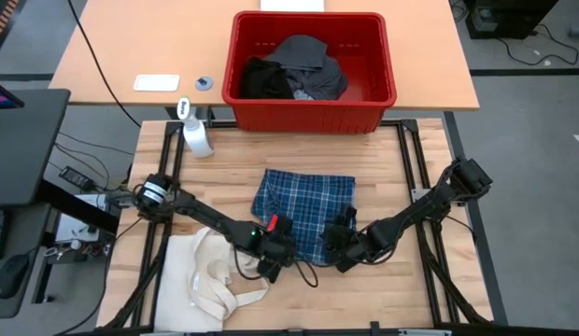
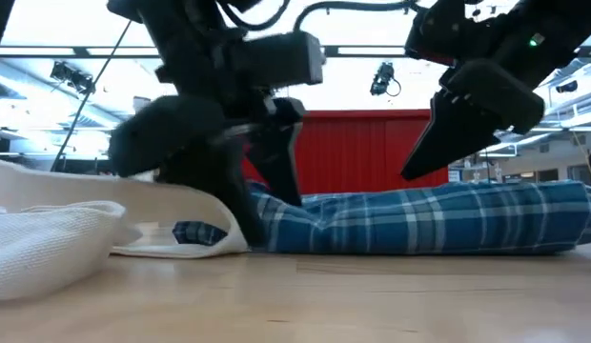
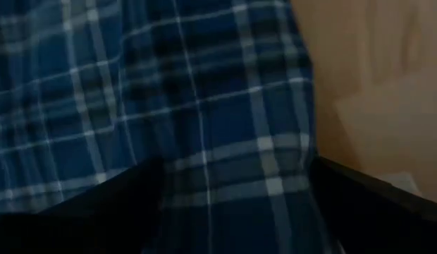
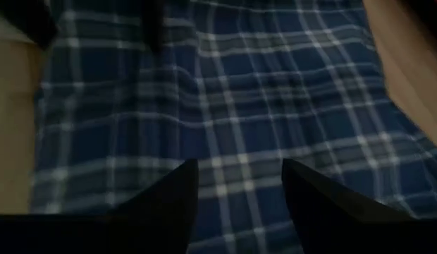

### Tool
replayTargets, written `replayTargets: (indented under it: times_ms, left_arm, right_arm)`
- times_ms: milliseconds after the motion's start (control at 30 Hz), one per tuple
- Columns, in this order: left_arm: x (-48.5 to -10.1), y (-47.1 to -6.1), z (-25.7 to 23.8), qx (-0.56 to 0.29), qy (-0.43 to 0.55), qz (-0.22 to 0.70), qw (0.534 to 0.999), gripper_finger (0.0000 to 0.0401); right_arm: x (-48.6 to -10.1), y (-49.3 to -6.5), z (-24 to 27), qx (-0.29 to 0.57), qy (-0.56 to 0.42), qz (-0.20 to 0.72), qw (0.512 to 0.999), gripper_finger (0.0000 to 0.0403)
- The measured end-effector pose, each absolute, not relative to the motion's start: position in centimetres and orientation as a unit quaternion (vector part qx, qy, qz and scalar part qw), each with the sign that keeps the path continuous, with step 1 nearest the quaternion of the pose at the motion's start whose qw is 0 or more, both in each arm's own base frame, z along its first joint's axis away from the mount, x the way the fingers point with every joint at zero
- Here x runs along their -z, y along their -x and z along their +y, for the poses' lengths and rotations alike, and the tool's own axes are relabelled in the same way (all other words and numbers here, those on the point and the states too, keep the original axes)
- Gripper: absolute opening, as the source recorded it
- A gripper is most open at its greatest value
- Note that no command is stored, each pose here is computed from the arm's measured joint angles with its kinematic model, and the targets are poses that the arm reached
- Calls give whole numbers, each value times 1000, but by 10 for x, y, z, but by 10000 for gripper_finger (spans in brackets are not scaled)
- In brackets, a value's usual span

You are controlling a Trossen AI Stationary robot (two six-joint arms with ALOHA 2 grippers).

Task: Fold Laundry from Bin
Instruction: Fold the blue pants

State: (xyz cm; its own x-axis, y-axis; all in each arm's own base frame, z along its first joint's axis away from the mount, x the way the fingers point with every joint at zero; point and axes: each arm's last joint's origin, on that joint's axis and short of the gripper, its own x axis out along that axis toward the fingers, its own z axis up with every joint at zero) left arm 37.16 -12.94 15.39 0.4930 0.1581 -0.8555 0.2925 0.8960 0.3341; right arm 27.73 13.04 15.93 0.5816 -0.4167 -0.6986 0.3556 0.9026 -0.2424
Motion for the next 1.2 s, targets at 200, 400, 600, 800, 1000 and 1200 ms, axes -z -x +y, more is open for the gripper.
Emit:
replayTargets:
  times_ms: [200, 400, 600, 800, 1000, 1200]
  left_arm:
    - [-148, -370, -127, 30, -223, 523, 822, 366]
    - [-144, -369, -127, 30, -225, 536, 813, 308]
    - [-150, -364, -124, 25, -258, 539, 801, 106]
    - [-193, -356, -116, 20, -250, 504, 826, 17]
    - [-244, -345, -96, -18, -193, 448, 873, 12]
    - [-251, -345, -75, -25, -161, 455, 875, 11]
  right_arm:
    - [-162, -277, 135, 214, 36, 387, 896, 212]
    - [-163, -278, 137, 215, 45, 374, 901, 212]
    - [-169, -278, 152, 197, 103, 331, 917, 206]
    - [-177, -271, 178, 141, 184, 290, 929, 196]
    - [-182, -275, 191, 89, 132, 261, 952, 198]
    - [-186, -280, 186, 119, 128, 240, 955, 228]
